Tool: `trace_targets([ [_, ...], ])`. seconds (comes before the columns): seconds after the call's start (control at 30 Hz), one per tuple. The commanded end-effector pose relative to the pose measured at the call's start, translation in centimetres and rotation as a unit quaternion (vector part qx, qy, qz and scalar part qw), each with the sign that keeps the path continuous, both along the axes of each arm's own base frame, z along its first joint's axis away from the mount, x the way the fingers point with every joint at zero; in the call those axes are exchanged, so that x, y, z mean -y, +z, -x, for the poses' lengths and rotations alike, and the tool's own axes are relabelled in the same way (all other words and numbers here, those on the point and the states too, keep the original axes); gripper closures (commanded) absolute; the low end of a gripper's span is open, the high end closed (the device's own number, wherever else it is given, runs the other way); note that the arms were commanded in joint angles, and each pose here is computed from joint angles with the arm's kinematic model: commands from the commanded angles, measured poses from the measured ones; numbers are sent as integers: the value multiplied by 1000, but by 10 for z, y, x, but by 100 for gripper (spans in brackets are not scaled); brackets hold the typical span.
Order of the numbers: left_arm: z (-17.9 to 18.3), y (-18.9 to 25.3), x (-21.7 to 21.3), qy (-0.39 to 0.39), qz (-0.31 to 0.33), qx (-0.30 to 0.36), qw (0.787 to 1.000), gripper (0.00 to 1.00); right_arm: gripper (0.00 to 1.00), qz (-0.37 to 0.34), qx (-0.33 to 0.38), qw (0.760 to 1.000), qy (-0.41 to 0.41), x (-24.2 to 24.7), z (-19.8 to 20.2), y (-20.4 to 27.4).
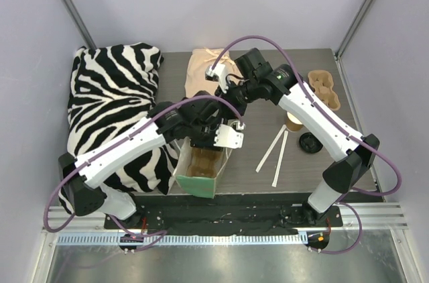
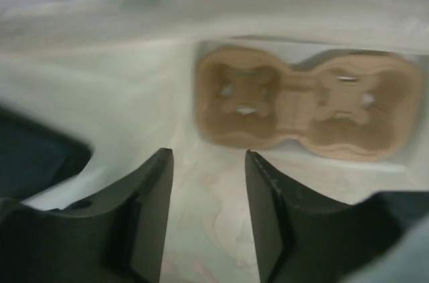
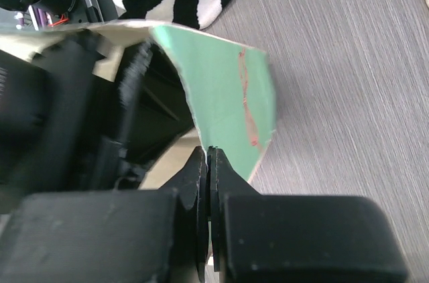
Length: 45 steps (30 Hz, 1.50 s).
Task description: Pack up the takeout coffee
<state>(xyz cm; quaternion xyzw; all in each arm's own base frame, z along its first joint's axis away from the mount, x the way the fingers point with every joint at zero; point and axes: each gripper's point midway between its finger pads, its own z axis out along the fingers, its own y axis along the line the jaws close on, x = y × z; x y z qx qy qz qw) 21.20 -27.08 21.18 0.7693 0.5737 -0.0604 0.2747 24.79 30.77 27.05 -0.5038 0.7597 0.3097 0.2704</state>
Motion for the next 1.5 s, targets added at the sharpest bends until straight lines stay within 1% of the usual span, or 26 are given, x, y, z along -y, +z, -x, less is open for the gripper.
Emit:
trace_targets([
  [0.0, -3, 43, 10, 12, 80, 46, 996, 47, 99, -19, 22, 1000, 4, -3, 0, 14],
  [0.03, -1, 48, 11, 10, 89, 51, 995, 39, 99, -19, 22, 1000, 2, -3, -1, 14],
  [0.17, 6, 76, 12, 9, 148, 78, 986, 36, 99, -15, 23, 1000, -1, -2, -2, 13],
  [0.2, 6, 81, 12, 11, 159, 81, 984, 28, 99, -15, 24, 1000, -1, -2, -2, 13],
  [0.23, 6, 86, 12, 11, 170, 88, 981, 25, 99, -13, 25, 1000, -2, -2, -3, 12],
  [0.3, 8, 92, 11, 10, 180, 93, 979, 22, 99, -11, 27, 1000, -6, -2, -4, 11],
  [0.47, 8, 100, 11, 14, 195, 99, 976, 23, 99, -12, 35, 999, -12, -1, -8, 14],
  [0.63, 14, 125, 13, 16, 260, 110, 959, 23, 99, 4, 47, 999, -19, 4, -12, 8],
  [0.7, 14, 133, 13, 27, 274, 110, 955, 23, 99, 9, 50, 998, -23, 6, -14, 5],
  [0.83, 20, 170, 12, 40, 333, 107, 936, 23, 99, 21, 70, 996, -44, 10, -25, 5],
  [0.93, 24, 204, 8, 51, 380, 110, 917, 18, 99, 21, 77, 996, -48, 10, -28, 8],
  [0.97, 24, 211, 6, 69, 393, 100, 911, 18, 99, 21, 81, 995, -49, 10, -29, 9],
  [1.0, 17, 225, 1, 90, 406, 105, 903, 16, 99, 23, 83, 995, -50, 10, -31, 9],
  [1.03, 13, 229, -3, 107, 409, 100, 901, 16, 99, 25, 86, 995, -53, 10, -33, 10],
  [1.07, 10, 231, -6, 135, 420, 79, 894, 15, 99, 27, 92, 994, -57, 11, -35, 11],
  [1.13, -3, 236, -18, 175, 424, 62, 886, 15, 99, 30, 95, 993, -61, 13, -39, 12],
  [1.17, -14, 236, -29, 209, 432, 53, 876, 15, 99, 30, 98, 993, -62, 13, -40, 13],
  [1.2, -17, 237, -34, 220, 437, 44, 871, 15, 99, 31, 101, 992, -63, 15, -42, 13],
  [1.23, -21, 236, -39, 234, 440, 38, 866, 15, 99, 33, 103, 992, -65, 15, -43, 13],
  [1.27, -32, 235, -53, 268, 448, 31, 852, 14, 99, 37, 103, 992, -63, 17, -43, 12],
  [1.33, -40, 226, -64, 294, 450, 12, 843, 14, 99, 50, 114, 990, -59, 21, -49, 9],
  [1.37, -53, 222, -82, 326, 452, 12, 831, 14, 99, 57, 115, 990, -57, 23, -51, 6],
  [1.43, -60, 206, -92, 361, 451, -20, 816, 13, 99, 73, 118, 989, -46, 27, -59, 2],
  [1.47, -70, 199, -107, 387, 448, -25, 805, 12, 99, 77, 119, 989, -46, 27, -63, 2],
])
